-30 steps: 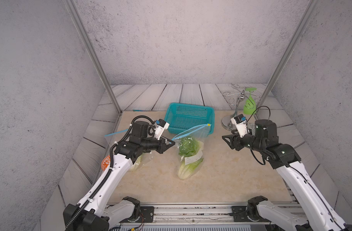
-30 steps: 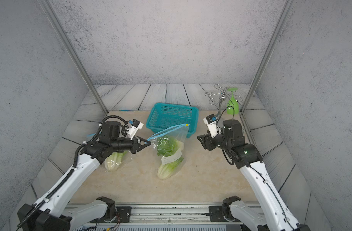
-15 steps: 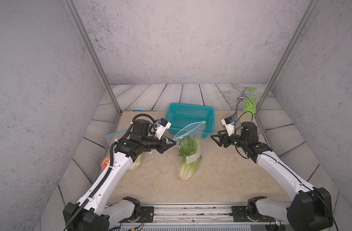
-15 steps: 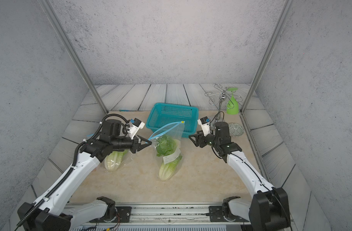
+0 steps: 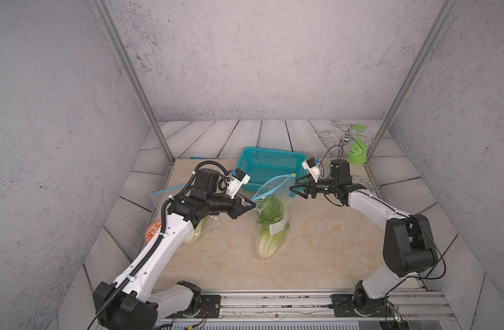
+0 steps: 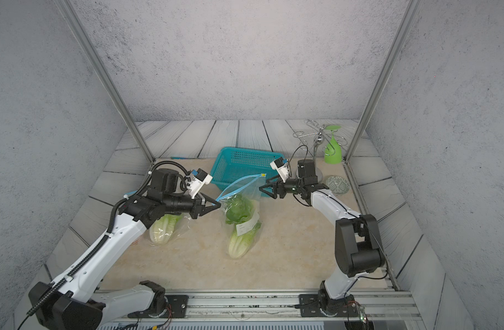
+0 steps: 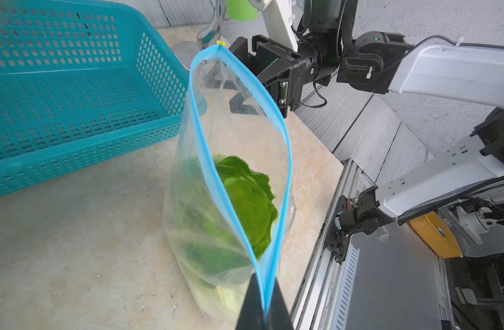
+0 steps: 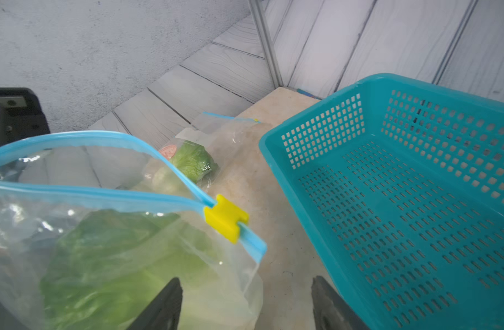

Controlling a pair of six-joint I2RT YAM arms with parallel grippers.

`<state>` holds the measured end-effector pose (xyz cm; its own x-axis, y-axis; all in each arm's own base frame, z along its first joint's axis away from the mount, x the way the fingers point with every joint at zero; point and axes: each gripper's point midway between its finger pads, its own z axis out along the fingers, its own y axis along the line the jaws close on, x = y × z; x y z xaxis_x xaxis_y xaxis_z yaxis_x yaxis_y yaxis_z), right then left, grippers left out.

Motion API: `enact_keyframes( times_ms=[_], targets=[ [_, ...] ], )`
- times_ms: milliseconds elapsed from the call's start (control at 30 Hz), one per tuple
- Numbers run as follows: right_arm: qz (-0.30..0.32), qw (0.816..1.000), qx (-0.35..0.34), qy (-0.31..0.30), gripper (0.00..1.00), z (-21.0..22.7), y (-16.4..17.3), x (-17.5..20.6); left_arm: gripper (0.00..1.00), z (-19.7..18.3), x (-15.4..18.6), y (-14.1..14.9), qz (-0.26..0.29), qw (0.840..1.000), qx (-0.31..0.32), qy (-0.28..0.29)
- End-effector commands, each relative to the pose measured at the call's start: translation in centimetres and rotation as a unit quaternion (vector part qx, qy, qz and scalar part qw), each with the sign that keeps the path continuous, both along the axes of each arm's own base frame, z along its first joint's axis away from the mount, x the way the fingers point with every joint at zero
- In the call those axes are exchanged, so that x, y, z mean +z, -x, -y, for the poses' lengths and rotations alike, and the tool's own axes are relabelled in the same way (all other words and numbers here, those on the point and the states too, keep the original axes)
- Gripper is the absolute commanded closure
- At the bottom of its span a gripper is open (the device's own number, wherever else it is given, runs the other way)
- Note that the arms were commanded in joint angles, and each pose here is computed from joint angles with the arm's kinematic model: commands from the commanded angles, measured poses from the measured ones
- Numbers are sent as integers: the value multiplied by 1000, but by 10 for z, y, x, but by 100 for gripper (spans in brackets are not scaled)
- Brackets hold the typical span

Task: Put the chinese cabbages into a zipper bag and zip it
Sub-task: Adjust the zipper food storage bag at the center of the board, then zip the zipper on the zipper food storage bag.

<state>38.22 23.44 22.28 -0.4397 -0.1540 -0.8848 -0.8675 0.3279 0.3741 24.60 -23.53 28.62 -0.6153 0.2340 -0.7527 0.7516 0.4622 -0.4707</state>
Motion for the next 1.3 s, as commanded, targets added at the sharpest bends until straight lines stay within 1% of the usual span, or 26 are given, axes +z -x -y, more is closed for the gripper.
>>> enact_keyframes(
  times_ms=[0,33,100,200,233,333,367,400,533,633,733,900,967,1033,1133,1200,1233,1267],
  targets=[
    [-19,998,55,-30,30,-6,4,-2,100,2,5,4,14,1000,-14,3],
    [-28,997,63,-36,31,-8,3,-2,100,2,5,3,16,1000,-13,2],
    [-43,995,75,-46,37,-10,2,-4,100,1,5,3,16,1000,-11,1],
    [-42,994,81,-58,51,-11,4,-2,100,-1,1,-1,10,1000,2,-5],
    [-41,994,77,-67,58,-12,3,1,100,-2,1,-2,7,1000,6,-5],
    [-25,996,46,-78,87,-10,-4,10,100,-3,5,-8,0,1000,24,5],
    [-20,996,29,-81,94,-9,-6,14,100,-5,8,-9,0,1000,30,9],
    [-14,996,13,-83,100,-7,-9,17,100,-7,12,-11,1,999,39,9],
    [7,994,-71,-87,100,6,-14,35,100,-33,20,-18,0,993,114,-15],
    [30,990,-117,-67,100,20,-2,52,100,-52,25,-19,5,987,160,-35],
    [50,987,-148,-47,100,32,16,69,100,-62,32,-18,13,983,178,-36],
    [71,985,-158,-4,100,43,46,88,99,-69,38,-12,23,982,180,-45],
    [75,984,-159,22,100,46,55,89,90,-73,39,-12,23,981,188,-49],
    [82,983,-159,44,100,48,62,90,77,-74,47,-8,28,982,181,-46],
    [81,983,-154,65,100,46,68,93,64,-79,68,0,63,982,170,-59],
    [69,984,-148,70,100,44,72,94,59,-79,80,4,88,982,155,-67],
    [63,985,-144,73,100,43,74,95,56,-78,87,3,98,981,153,-64],
    [58,986,-140,75,100,41,77,95,52,-73,93,3,106,983,141,-52]
  ],
)
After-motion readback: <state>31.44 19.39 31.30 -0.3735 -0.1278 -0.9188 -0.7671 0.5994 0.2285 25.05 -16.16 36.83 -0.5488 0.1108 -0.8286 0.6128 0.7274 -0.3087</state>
